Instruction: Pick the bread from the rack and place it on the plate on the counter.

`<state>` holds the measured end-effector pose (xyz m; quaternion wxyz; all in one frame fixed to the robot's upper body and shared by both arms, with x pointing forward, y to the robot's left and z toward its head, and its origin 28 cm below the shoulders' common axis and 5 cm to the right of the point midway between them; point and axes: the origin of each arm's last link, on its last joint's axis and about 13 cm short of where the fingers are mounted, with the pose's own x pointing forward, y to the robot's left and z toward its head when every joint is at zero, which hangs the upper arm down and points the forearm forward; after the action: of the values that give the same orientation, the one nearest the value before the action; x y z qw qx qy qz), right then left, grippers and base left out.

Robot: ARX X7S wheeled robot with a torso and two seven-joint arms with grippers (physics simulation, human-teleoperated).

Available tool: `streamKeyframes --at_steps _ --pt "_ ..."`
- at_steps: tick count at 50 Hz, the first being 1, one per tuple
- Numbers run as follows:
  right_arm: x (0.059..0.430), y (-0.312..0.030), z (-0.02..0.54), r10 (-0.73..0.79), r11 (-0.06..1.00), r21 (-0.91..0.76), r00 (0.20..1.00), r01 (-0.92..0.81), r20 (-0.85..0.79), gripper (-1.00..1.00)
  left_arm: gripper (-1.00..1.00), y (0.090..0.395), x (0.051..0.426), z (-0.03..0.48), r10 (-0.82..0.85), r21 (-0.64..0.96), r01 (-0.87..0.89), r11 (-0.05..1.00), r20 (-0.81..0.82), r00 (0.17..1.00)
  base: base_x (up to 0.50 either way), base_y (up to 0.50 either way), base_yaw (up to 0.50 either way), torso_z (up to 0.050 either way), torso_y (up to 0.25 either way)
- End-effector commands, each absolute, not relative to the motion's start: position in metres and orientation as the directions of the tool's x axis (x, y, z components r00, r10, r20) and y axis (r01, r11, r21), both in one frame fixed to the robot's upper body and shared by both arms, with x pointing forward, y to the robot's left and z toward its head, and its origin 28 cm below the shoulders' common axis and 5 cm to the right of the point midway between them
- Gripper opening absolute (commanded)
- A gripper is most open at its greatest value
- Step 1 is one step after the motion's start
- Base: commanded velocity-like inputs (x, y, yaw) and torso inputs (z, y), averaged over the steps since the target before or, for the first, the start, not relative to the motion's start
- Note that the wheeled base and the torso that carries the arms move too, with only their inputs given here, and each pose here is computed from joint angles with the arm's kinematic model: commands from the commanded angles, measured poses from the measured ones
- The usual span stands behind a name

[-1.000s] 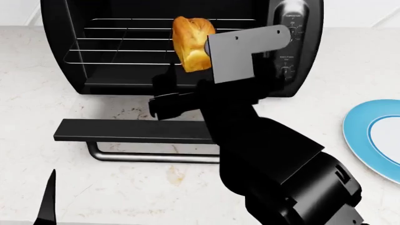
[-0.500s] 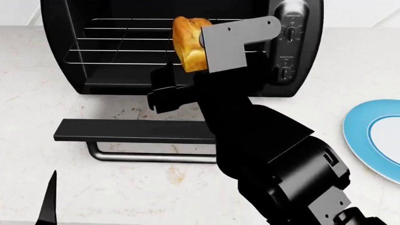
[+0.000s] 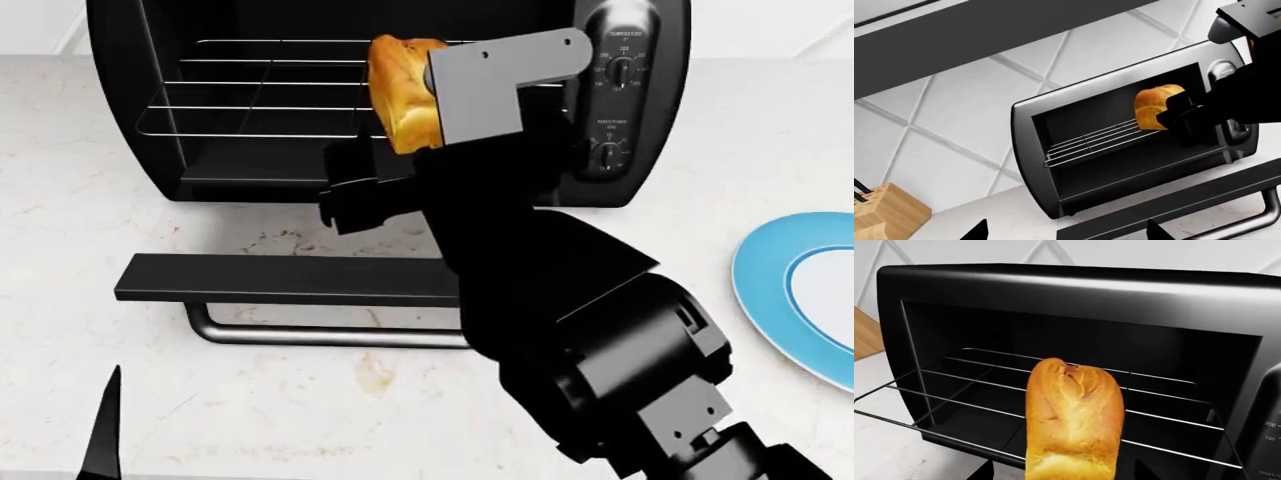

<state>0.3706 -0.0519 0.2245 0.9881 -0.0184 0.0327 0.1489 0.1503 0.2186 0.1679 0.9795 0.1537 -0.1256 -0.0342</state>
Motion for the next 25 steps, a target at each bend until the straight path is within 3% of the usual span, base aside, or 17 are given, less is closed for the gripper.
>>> streamKeyframes --at_steps 1,25 --pt "0.3771 -0.0518 0.223 0.289 0.956 -0.024 0.954 -0.292 -0.084 1.0 1.0 0.2186 0.1499 0.1676 -0.107 0.311 0.029 0.95 0.235 0.966 0.0 0.0 0.0 0.0 0.0" --pt "0.385 -0.0494 0.2267 0.296 0.954 -0.024 0.951 -0.299 -0.092 1.0 1.0 0.2181 0.1479 0.1663 -0.112 0.316 0.033 0.948 0.237 0.965 0.0 0.0 0.0 0.0 0.0"
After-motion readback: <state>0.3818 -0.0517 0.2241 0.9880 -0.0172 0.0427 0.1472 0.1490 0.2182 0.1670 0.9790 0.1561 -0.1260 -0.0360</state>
